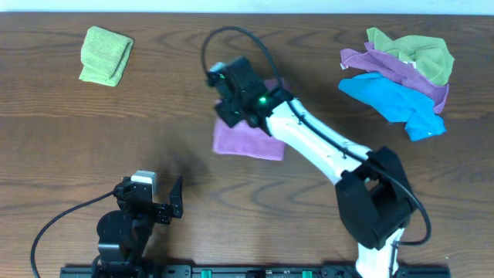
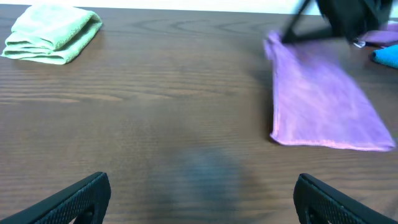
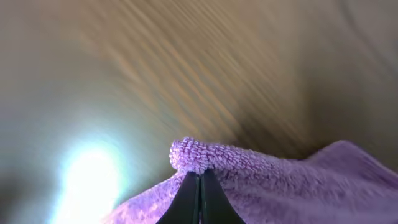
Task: Fold the cloth
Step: 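Lay the purple cloth flat at table center and release it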
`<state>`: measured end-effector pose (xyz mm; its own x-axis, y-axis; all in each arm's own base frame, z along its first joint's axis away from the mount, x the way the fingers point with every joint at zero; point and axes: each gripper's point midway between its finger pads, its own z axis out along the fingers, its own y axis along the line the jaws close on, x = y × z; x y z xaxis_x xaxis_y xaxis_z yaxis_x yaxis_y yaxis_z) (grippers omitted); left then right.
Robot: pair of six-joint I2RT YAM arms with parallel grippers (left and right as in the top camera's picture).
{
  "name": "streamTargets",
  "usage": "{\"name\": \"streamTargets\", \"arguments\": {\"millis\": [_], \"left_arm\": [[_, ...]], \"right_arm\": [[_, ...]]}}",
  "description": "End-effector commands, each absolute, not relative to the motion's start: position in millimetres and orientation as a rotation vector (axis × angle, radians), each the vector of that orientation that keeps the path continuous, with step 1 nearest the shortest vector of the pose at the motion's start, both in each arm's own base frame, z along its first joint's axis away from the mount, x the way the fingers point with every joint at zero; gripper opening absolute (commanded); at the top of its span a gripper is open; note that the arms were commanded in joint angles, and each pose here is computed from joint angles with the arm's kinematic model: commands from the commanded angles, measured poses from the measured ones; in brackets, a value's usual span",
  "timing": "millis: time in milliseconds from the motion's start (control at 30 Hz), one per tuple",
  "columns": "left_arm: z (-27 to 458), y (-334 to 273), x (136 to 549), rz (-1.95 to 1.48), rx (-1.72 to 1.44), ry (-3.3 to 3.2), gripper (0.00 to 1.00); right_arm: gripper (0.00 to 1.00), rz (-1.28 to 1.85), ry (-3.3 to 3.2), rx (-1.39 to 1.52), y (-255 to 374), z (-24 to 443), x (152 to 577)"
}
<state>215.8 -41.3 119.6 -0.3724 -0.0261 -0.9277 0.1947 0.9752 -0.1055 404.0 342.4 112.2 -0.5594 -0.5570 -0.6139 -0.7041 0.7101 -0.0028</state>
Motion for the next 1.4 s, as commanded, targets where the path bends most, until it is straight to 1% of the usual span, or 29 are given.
{"name": "streamTargets", "arguments": {"millis": [0,33,67,100,133,267,433,500,533,567,600,767,833,933,967,1000,1133,1267,1367], "left_arm": [[111,-40,215,-0.240,0.100,1.961,0.95],[111,-40,215,-0.240,0.100,1.961,0.95],[111,-40,215,-0.240,0.100,1.961,0.95],[111,-40,215,-0.240,0.100,1.961,0.95],[111,-40,215,-0.240,0.100,1.961,0.95],[111,-40,215,-0.240,0.100,1.961,0.95],[111,-40,215,-0.240,0.100,1.961,0.95],[111,-40,215,-0.240,0.100,1.961,0.95],[111,-40,215,-0.240,0.100,1.961,0.95],[111,-40,215,-0.240,0.100,1.961,0.95],[111,-40,215,-0.240,0.100,1.961,0.95],[111,-40,215,-0.240,0.100,1.961,0.95],[111,-40,215,-0.240,0.100,1.961,0.95],[111,-40,215,-0.240,0.100,1.961,0.95],[111,-40,215,-0.240,0.100,1.961,0.95],[111,-40,215,-0.240,0.100,1.961,0.95],[111,-40,215,-0.240,0.100,1.961,0.95],[111,-40,215,-0.240,0.100,1.961,0.95],[111,-40,215,-0.240,0.100,1.961,0.96]], "right_arm": [[0.23,0.502,2.171,-1.186,392,135,373],[0.57,0.480,2.156,-1.213,393,135,371],[0.77,0.461,2.164,-1.210,391,133,371],[0.91,0.442,2.184,-1.204,386,130,373],[0.99,0.430,2.213,-1.196,379,127,374],[0.98,0.393,2.406,-1.085,336,110,380],[0.86,0.383,2.595,-0.945,280,95,389],[0.79,0.431,2.607,-0.961,277,89,386],[0.79,0.417,2.599,-0.980,276,85,386],[0.84,0.401,2.597,-0.980,276,80,387],[0.84,0.390,2.595,-0.981,276,74,387],[0.81,0.379,2.676,-0.964,272,43,378],[0.76,0.436,2.697,-0.971,278,37,370],[0.66,0.672,2.653,-1.087,312,45,342],[0.67,0.667,2.633,-1.145,321,45,333],[0.72,0.584,2.618,-1.217,328,41,324],[0.75,0.471,2.521,-1.366,353,38,305],[0.77,0.371,2.474,-1.402,364,33,302],[0.77,0.346,2.506,-1.344,360,32,308]]}}
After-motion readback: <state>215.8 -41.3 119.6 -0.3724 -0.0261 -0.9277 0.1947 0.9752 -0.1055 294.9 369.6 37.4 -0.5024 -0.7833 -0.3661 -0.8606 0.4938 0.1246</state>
